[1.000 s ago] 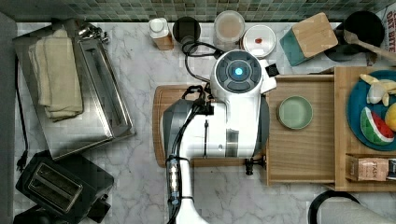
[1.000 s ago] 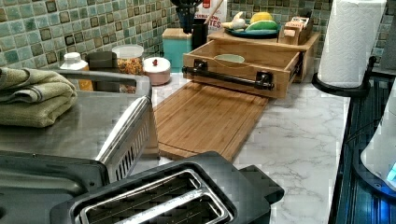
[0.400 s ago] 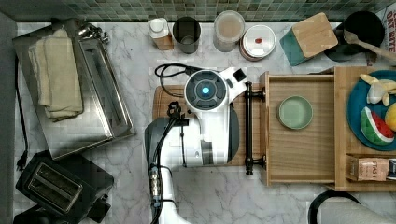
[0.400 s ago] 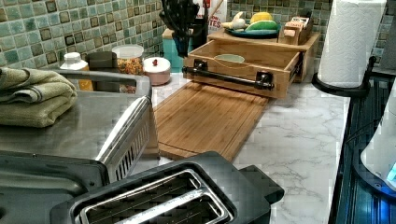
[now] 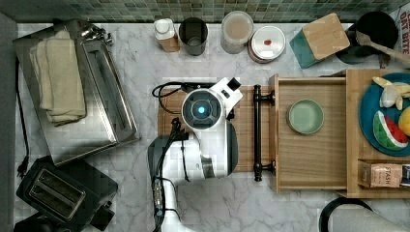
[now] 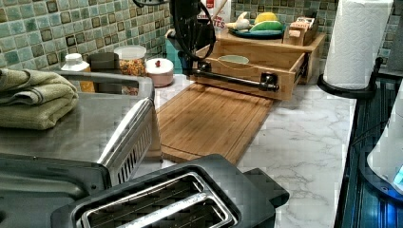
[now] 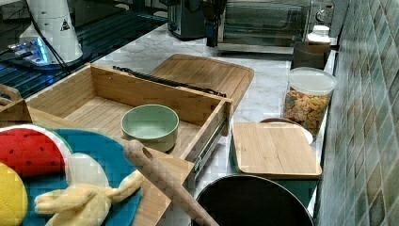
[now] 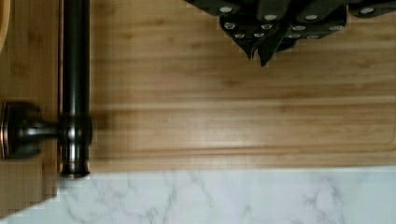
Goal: Close the drawer.
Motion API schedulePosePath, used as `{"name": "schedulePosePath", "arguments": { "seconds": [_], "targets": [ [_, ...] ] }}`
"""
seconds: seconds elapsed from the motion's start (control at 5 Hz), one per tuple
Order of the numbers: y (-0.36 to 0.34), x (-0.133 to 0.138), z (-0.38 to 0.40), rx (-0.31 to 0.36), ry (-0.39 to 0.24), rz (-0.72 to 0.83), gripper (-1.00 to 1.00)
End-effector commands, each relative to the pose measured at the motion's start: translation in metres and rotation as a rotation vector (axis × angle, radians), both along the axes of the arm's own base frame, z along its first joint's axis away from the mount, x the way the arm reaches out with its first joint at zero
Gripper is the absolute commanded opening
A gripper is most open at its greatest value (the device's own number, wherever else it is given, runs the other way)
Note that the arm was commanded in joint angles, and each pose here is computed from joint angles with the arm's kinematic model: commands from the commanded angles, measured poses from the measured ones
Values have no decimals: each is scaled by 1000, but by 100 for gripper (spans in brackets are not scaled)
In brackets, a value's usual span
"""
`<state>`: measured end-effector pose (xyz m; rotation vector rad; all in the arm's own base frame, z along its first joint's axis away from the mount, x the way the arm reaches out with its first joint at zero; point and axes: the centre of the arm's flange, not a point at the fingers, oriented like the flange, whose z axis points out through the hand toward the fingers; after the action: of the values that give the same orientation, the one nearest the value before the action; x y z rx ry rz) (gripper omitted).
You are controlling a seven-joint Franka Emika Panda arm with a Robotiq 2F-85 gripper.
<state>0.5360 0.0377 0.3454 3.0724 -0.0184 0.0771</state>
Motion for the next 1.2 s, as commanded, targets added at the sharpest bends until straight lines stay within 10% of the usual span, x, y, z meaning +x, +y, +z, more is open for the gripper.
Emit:
{"name": "schedulePosePath", "arguments": {
  "seconds": [0.2,1.2],
  "targets": [
    [-45,-16,-62,-79,67,-8,-100],
    [-134,-24,-72,-85,74,-24,-100]
  ]
}}
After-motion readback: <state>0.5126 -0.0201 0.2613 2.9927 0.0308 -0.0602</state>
